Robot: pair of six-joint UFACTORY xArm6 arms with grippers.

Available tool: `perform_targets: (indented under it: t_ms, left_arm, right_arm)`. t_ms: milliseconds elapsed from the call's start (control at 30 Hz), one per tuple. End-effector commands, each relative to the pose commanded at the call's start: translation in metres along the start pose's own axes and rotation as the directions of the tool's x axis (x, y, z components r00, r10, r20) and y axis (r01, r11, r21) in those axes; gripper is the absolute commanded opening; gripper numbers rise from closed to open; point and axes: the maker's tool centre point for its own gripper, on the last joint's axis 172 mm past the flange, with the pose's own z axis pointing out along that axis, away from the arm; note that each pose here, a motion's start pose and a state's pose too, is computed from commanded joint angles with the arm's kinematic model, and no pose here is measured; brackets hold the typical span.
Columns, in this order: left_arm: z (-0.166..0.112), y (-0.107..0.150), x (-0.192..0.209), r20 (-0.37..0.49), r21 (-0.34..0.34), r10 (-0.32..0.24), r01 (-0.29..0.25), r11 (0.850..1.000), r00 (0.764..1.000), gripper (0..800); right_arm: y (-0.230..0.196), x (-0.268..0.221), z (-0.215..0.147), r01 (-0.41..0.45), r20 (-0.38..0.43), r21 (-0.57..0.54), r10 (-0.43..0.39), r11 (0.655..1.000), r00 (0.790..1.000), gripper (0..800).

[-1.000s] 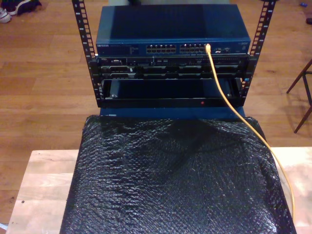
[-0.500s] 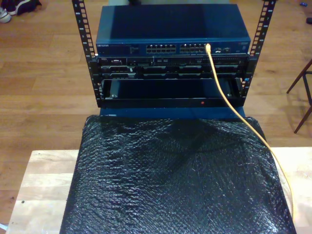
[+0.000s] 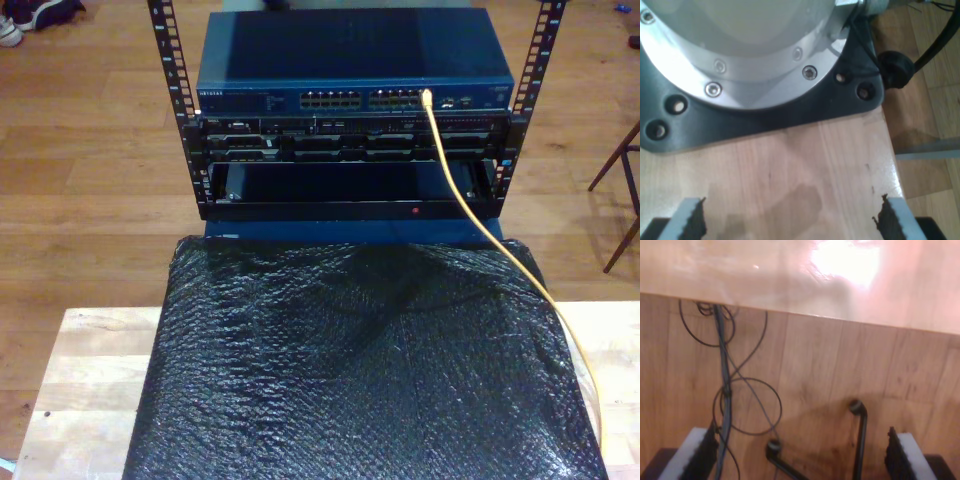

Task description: Grab the cable and plug it in

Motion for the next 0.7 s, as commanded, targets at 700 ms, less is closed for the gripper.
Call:
perform_targets:
  t_ms: [700]
  left_arm:
    - [0.0, 0.0, 0.0, -0.002, 0.0, 0.0, 0.0, 1.0, 1.0, 800]
  right_arm:
    - [-0.094, 0.045, 0.059, 0.009, -0.083, -0.015, -0.01, 1.0, 0.997, 798]
